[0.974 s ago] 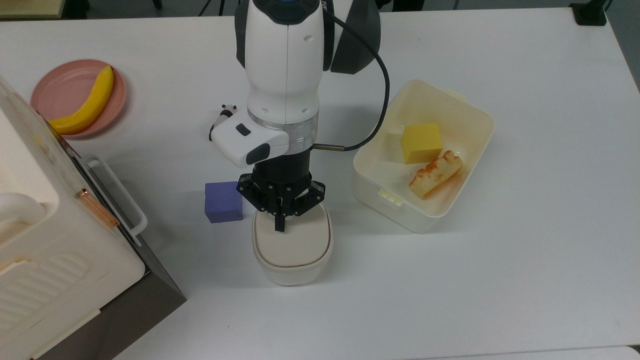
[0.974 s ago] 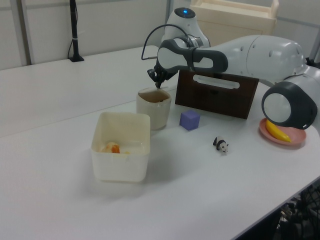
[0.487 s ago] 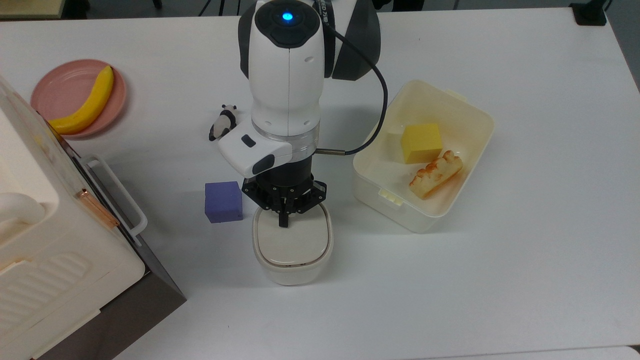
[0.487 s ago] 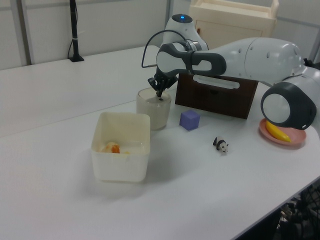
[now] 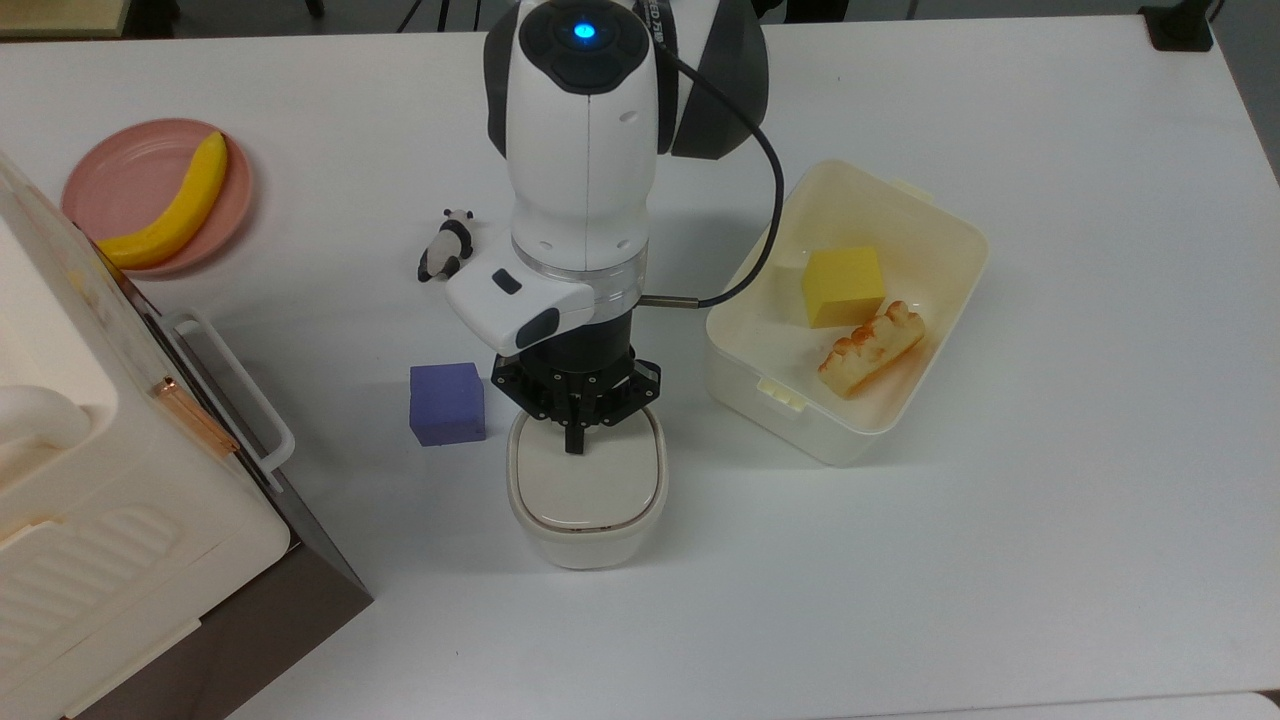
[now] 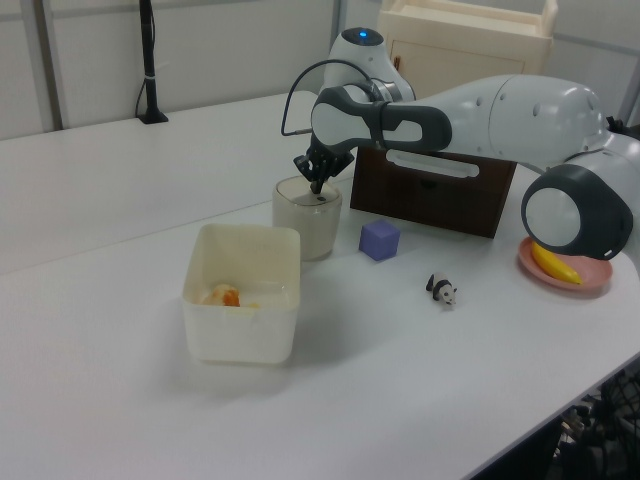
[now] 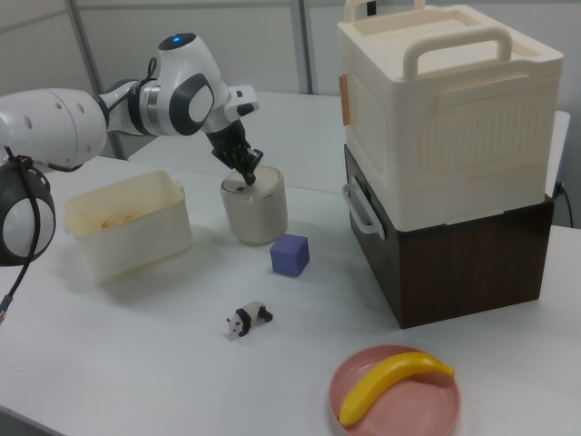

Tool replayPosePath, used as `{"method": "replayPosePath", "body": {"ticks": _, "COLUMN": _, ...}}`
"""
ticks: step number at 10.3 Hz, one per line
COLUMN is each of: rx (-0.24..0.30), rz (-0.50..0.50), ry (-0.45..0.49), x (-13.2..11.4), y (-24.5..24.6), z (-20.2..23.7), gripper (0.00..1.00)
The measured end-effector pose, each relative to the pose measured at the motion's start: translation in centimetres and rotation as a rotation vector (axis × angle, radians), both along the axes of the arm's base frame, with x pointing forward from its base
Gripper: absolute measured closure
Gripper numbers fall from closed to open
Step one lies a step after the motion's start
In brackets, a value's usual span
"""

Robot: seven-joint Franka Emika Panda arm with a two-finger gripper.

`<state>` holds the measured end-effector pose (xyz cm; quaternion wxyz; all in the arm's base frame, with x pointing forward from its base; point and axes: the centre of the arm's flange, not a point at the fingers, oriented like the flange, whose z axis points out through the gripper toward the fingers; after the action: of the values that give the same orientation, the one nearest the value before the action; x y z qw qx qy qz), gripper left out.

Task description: Close the trash can

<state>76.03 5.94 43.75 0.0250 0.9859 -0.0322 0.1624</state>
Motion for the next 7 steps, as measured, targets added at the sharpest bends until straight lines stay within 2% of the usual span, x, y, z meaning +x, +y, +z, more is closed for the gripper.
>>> {"method": "replayPosePath", "body": {"ticks": 5, "rx": -0.019, "rz": 0.017, "ry": 0.002, "x": -0.1, "y": 0.6, "z": -0.2, "gripper": 0.99}}
{"method": "replayPosePath", "body": {"ticks": 7, "rx": -0.016, "rz": 0.011, "ry": -0.025, "x": -0.2, "y": 0.2, "z": 1.7, "gripper": 0.99}}
